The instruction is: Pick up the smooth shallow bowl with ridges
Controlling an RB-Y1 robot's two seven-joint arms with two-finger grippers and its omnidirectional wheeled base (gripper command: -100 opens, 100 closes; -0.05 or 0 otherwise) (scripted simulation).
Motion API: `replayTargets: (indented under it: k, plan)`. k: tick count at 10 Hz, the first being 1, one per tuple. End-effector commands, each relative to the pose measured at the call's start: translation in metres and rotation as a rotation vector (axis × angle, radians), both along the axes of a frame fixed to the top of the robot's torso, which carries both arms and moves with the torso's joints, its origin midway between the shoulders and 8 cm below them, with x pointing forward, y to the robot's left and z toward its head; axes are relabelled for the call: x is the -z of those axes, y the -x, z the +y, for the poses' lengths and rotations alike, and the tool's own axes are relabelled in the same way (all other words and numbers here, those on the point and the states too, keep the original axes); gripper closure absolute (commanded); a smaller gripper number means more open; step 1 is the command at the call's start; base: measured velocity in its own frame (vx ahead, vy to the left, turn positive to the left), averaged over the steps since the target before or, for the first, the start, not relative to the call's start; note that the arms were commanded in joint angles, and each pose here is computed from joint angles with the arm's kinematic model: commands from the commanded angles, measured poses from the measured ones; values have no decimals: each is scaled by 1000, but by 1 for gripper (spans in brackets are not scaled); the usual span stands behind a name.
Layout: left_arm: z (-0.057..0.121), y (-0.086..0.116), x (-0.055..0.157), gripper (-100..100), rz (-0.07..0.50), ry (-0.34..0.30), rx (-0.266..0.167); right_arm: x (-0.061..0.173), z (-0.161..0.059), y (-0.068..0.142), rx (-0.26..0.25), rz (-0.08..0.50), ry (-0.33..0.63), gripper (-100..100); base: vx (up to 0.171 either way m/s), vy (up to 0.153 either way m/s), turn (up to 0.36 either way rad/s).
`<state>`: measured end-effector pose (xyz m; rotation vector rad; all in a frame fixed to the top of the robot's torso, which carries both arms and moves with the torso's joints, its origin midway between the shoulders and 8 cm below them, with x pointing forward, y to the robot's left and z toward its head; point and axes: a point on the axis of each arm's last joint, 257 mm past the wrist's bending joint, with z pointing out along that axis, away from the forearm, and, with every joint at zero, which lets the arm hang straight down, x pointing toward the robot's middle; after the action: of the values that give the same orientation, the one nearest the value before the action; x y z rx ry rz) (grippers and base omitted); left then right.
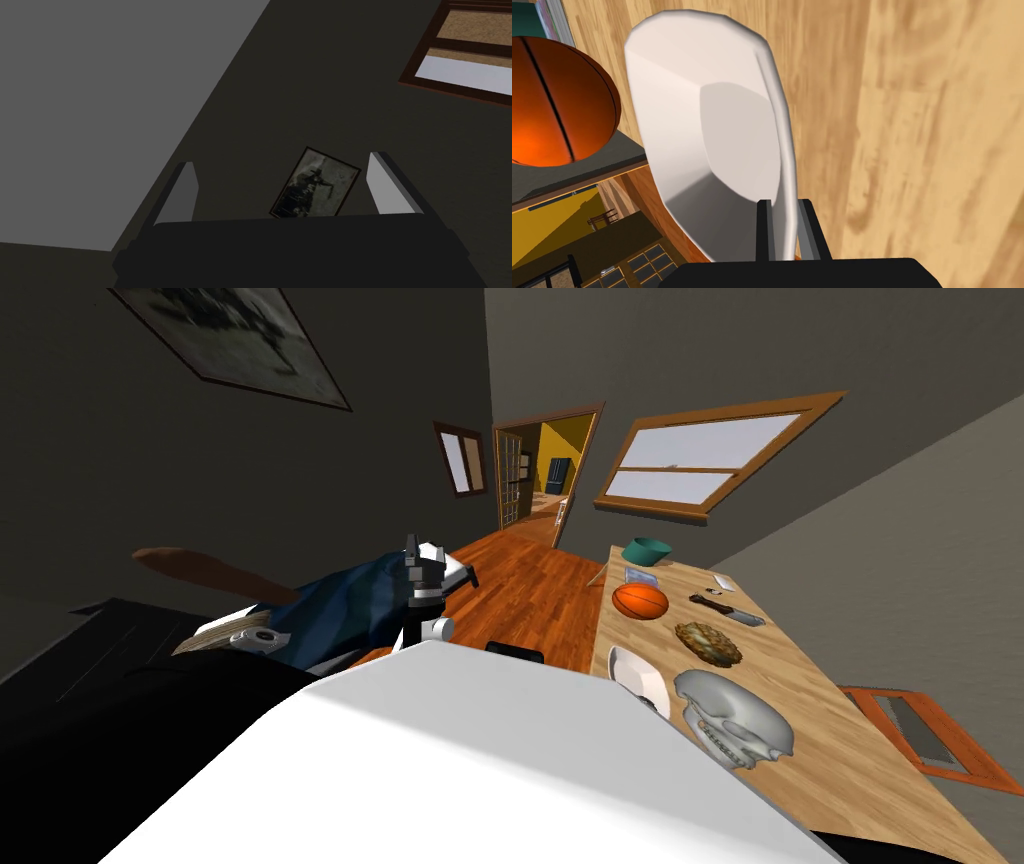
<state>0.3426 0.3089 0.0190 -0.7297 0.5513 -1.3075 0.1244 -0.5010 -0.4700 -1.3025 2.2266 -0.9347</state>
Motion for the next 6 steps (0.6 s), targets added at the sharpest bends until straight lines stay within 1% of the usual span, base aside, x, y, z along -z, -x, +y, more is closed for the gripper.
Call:
replayTargets:
  k: [1, 2, 3, 4, 5, 6]
  plan:
    - [0, 0, 0, 0, 0, 0, 0, -4, 17, 0, -44, -1, 1, 100, 108, -66, -290]
    - [0, 0, 0, 0, 0, 0, 0, -6, 24, 0, -60, -1, 1, 100, 97, -44, -215]
    - [0, 0, 0, 0, 0, 0, 0, -9, 37, 1, -91, -2, 1, 100, 93, -63, -285]
    - [0, 0, 0, 0, 0, 0, 0, -12, 43, 1, -106, -2, 1, 100, 99, -46, -188]
    - [0, 0, 0, 0, 0, 0, 0, -9, 37, 3, -91, 0, 2, 100, 42, -12, -22]
    - [0, 0, 0, 0, 0, 0, 0, -9, 38, 4, -95, 0, 1, 0, 7, -2, 7]
